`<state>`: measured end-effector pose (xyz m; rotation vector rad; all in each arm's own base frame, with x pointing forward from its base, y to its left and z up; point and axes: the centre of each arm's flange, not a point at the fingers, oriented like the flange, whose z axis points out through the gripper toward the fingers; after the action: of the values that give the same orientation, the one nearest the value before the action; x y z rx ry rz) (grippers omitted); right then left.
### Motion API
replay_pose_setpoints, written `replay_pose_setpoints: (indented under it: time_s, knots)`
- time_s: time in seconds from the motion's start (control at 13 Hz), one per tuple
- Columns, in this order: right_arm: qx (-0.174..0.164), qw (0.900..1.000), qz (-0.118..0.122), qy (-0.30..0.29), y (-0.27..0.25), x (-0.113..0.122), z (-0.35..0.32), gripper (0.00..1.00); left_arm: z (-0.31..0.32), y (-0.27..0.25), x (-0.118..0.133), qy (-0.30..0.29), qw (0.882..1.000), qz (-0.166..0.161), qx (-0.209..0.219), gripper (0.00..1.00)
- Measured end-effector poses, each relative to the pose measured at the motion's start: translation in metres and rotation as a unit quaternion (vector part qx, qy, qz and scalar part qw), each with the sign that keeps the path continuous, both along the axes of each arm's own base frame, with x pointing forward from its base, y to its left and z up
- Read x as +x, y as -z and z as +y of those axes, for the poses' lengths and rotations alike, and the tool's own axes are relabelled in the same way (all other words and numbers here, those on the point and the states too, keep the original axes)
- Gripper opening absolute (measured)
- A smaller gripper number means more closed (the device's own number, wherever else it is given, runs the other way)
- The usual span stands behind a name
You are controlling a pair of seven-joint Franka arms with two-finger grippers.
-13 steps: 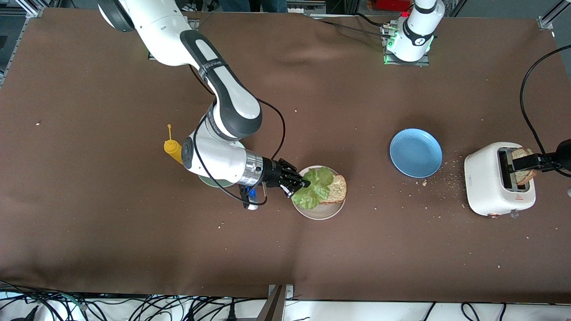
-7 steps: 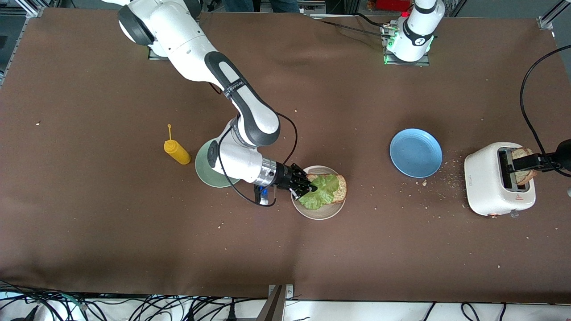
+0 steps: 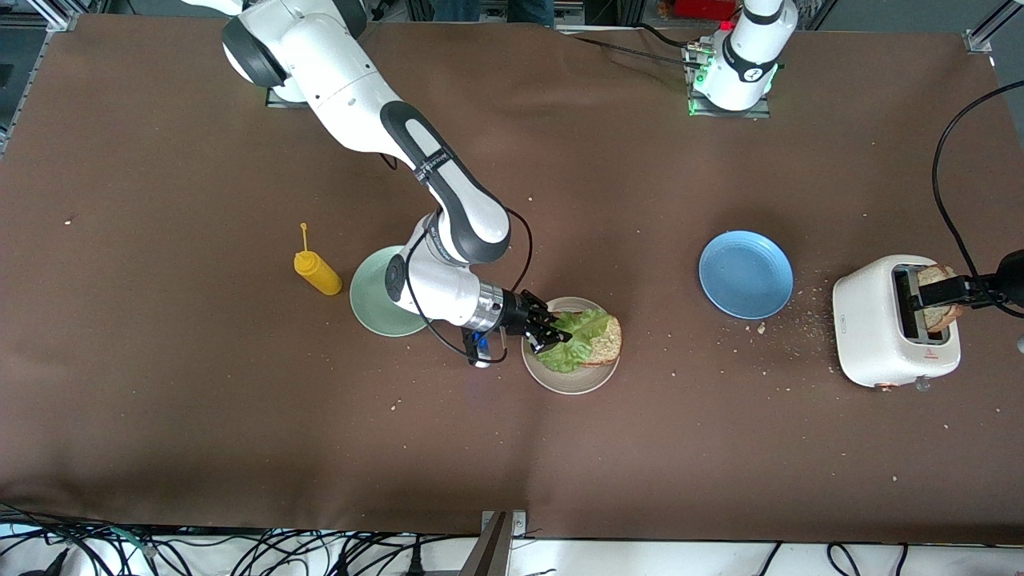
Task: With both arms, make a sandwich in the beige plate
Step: 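Release the lettuce and withdraw the right gripper to rest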
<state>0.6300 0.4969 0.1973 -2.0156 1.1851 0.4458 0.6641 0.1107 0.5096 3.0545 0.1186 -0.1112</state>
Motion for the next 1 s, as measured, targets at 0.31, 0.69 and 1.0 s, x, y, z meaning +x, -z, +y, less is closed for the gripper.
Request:
replay_pose_setpoints:
  time_s: [0.31,0.69,1.0]
  knots:
    - [-0.046,0.996,-0.017,-0.077,-0.016,-0.004,0.004,0.85,0.000,0.000,0.000,0.000,1.000,0.000,0.000,1.00]
    - [-0.144,0.971,-0.011,-0.190,-0.082,0.006,-0.033,1.00,0.000,0.000,0.000,0.000,1.000,0.000,0.000,1.00]
    - [-0.240,0.940,-0.032,-0.240,-0.141,0.016,-0.075,1.00,0.000,0.000,0.000,0.000,1.000,0.000,0.000,1.00]
